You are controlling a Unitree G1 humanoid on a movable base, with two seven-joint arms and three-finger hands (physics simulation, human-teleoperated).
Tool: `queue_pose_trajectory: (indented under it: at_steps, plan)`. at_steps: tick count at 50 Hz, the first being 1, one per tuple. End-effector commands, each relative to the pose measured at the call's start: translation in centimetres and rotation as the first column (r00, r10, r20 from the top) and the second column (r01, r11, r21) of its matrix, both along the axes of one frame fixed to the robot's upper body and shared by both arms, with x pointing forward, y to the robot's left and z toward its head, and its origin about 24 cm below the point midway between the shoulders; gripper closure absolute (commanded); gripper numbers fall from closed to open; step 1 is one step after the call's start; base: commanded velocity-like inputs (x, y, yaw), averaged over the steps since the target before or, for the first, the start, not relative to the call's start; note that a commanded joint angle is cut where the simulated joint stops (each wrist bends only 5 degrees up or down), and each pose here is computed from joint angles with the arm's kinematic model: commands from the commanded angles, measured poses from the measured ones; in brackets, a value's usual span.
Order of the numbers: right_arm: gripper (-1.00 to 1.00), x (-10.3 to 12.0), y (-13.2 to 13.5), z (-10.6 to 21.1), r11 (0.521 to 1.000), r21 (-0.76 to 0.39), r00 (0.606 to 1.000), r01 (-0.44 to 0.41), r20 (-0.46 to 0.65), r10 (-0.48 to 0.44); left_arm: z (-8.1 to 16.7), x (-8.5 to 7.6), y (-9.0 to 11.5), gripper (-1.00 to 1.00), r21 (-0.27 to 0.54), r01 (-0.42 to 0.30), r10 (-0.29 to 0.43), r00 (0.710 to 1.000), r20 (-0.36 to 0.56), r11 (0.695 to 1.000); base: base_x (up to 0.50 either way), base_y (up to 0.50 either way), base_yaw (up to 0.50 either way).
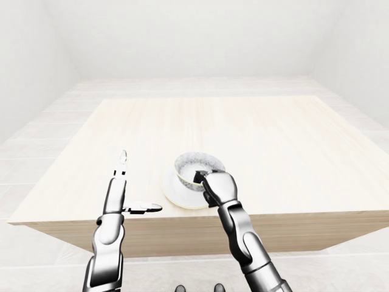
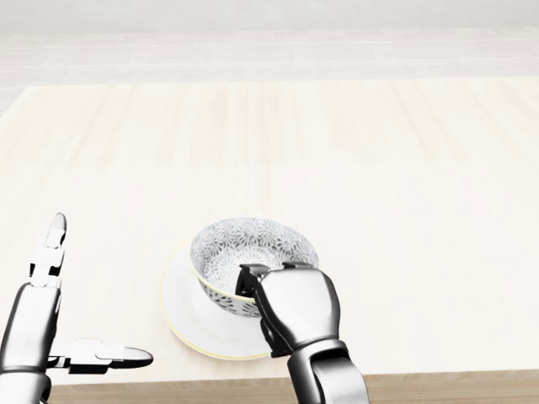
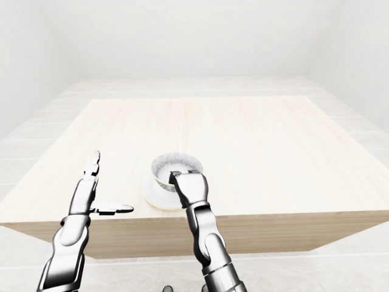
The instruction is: Put the bowl on the plate.
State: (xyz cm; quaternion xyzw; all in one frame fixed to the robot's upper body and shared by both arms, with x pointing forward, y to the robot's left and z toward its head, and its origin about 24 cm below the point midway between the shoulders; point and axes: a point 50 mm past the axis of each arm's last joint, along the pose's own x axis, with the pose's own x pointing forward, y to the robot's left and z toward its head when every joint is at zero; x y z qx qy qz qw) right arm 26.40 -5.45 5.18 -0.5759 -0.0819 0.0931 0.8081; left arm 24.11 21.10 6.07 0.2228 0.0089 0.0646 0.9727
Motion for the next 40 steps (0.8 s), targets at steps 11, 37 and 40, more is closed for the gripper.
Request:
queue_pose_trajectory:
  at_steps: [11,37,40]
  plan:
    - [0.33,0.03,-0.08,0.28,1.000,0.025,1.000,0.008,0.024,-0.008,0.19,-0.02,-0.04,-1.00,0.002,-0.003,0.003,1.000,0.003,1.000,0.00,0.00,0.00]
    - [-0.08,0.10,-0.03,-0.03,1.000,0.025,1.000,0.011,0.020,-0.011,0.10,-0.11,0.01,-1.00,0.002,-0.004,0.004,1.000,0.003,1.000,0.00,0.00,0.00]
    - [-0.15,0.14,-0.05,-0.18,1.000,0.025,1.000,0.013,0.018,-0.014,-0.06,-0.08,0.03,-1.00,0.003,-0.004,0.004,1.000,0.001,1.000,0.00,0.00,0.00]
